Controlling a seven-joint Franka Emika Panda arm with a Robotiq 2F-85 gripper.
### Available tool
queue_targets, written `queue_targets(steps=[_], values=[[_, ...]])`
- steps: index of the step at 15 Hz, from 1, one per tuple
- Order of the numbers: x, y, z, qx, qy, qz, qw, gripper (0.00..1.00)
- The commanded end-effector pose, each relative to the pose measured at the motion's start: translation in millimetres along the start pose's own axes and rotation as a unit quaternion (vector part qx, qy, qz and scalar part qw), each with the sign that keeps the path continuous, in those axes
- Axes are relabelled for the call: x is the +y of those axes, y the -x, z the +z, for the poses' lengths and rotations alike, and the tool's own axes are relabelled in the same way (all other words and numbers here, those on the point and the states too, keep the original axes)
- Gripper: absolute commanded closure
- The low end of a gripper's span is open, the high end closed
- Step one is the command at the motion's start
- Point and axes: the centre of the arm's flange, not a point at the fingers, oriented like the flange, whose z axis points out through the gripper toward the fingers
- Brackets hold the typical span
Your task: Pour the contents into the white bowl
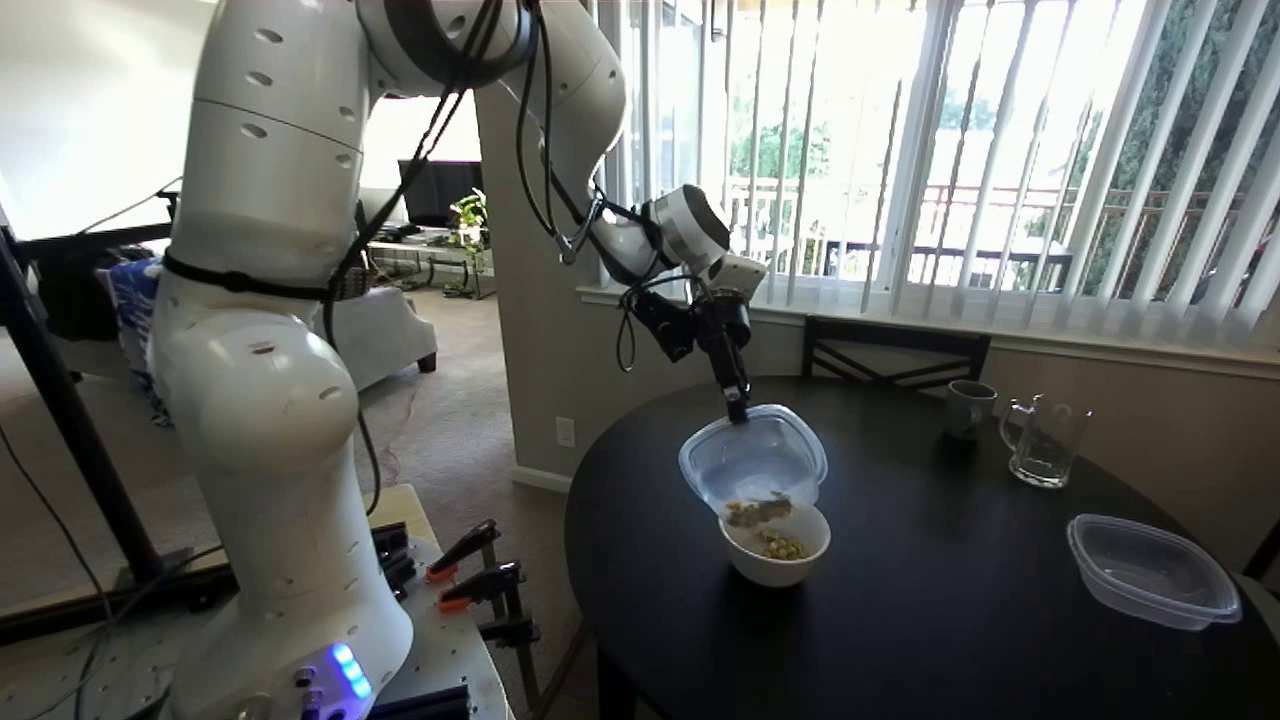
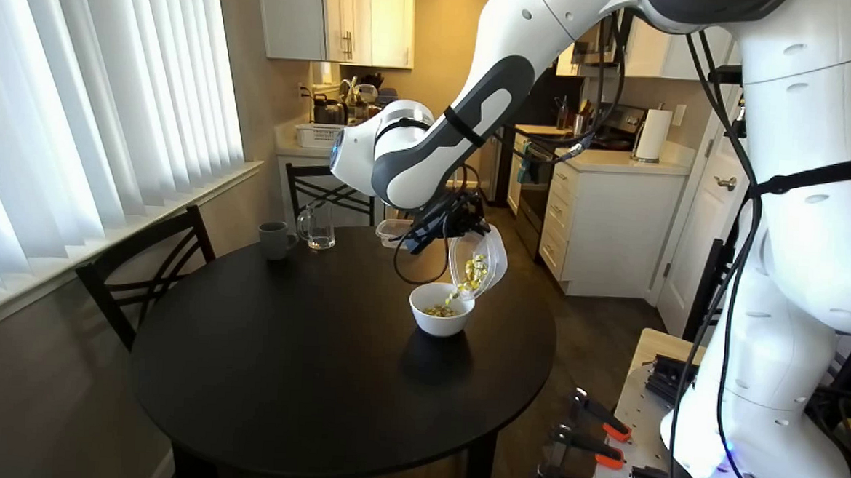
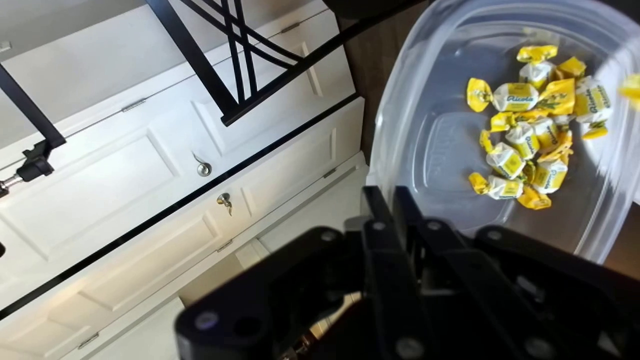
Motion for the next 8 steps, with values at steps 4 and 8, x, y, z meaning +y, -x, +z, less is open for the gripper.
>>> queue_targets(steps=[4,8], values=[[4.2,-1.5,9.5,0.043,0.034,-0.006,0.9985,0.96],[4.5,-4.8,13.9,0.067,0.059,-0.007,0.9960,0.96]])
